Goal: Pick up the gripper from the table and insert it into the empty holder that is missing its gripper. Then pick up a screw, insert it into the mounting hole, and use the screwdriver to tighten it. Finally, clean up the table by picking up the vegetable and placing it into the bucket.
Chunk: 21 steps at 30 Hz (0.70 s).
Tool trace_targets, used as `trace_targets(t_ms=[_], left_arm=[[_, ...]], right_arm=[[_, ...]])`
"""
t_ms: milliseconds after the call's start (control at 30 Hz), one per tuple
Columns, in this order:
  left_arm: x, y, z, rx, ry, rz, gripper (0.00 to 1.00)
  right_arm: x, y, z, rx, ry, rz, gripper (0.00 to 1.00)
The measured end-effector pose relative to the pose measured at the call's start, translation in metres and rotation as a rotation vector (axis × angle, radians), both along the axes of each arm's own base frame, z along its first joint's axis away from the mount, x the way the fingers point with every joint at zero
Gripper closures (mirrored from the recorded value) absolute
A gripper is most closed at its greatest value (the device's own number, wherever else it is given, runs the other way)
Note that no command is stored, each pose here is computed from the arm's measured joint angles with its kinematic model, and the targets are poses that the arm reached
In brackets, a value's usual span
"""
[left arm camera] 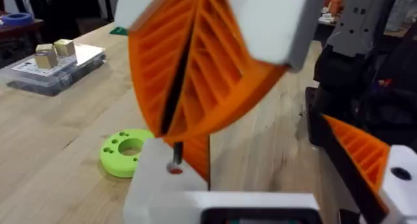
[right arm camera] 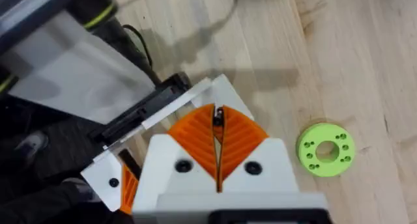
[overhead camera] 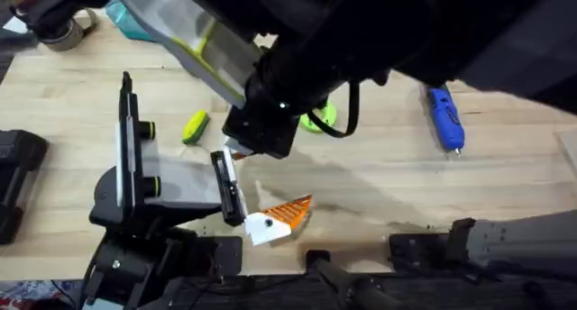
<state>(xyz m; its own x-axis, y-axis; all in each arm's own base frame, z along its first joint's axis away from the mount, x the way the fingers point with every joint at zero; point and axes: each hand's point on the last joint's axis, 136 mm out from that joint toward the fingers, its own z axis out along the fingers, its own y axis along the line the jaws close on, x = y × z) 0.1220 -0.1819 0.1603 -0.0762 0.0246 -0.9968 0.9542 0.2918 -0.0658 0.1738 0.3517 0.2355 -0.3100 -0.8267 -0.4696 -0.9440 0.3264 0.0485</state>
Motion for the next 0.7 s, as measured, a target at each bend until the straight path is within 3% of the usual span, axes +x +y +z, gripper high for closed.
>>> trace_targets(t_ms=[700], left_arm=[[0.0, 0.0, 0.0, 0.0, 0.0, 0.0, 0.01]], right_arm=[[0.0012, 0.0021, -0.0016, 0.007, -0.004, 0.0, 0.989]])
